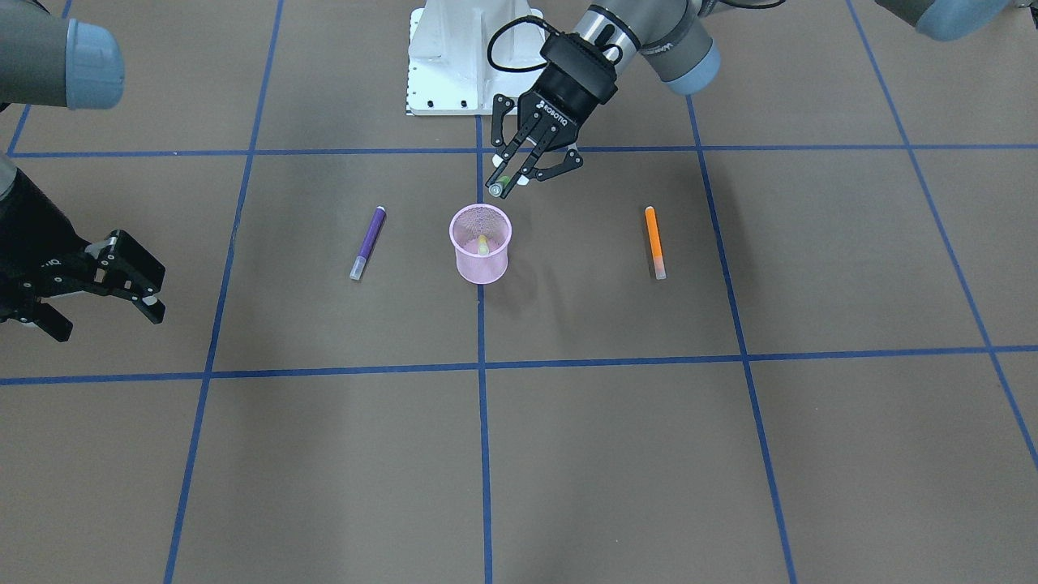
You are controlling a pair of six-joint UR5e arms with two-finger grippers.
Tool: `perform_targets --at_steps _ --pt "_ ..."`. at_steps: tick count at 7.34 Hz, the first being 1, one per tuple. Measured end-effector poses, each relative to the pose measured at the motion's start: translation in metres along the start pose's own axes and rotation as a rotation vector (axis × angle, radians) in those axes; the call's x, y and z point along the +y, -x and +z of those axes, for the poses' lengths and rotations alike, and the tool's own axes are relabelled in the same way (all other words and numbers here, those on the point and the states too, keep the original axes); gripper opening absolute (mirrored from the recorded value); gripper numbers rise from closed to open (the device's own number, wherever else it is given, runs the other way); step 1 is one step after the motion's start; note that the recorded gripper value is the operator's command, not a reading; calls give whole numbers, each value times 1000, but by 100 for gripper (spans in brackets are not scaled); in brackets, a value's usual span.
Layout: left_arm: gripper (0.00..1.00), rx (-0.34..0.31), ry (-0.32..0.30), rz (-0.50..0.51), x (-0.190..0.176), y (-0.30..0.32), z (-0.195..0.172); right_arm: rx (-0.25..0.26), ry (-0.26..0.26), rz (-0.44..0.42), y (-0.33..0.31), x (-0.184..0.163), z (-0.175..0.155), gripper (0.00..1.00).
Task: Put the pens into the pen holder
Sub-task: 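Carry the green pen over the pink cup and release it inside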
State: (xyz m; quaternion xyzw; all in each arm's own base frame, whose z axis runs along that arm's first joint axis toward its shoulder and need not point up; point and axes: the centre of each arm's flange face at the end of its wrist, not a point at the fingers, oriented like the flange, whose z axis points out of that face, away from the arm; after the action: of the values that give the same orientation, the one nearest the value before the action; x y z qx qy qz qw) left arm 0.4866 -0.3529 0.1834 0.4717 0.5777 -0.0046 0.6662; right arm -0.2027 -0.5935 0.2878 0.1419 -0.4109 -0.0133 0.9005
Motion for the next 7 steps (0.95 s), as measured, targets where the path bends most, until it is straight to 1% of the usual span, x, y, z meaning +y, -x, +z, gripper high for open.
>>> perform_targets --at_steps 1,2,3,4,5,7 --pt "0 7 -25 -9 4 -5 12 0 0 0 0 0 0 99" --pt "0 9 -36 -13 5 -10 22 0 0 0 0 0 0 99" --pt "0 2 -40 -12 7 -10 29 0 0 0 0 0 0 99" --pt "2 -5 -43 -11 10 -8 33 0 0 0 0 0 0 99" --pt "18 -10 -44 -10 12 -6 35 0 0 0 0 0 0 99" --pt "42 -13 -44 -9 15 -5 39 0 0 0 0 0 0 99"
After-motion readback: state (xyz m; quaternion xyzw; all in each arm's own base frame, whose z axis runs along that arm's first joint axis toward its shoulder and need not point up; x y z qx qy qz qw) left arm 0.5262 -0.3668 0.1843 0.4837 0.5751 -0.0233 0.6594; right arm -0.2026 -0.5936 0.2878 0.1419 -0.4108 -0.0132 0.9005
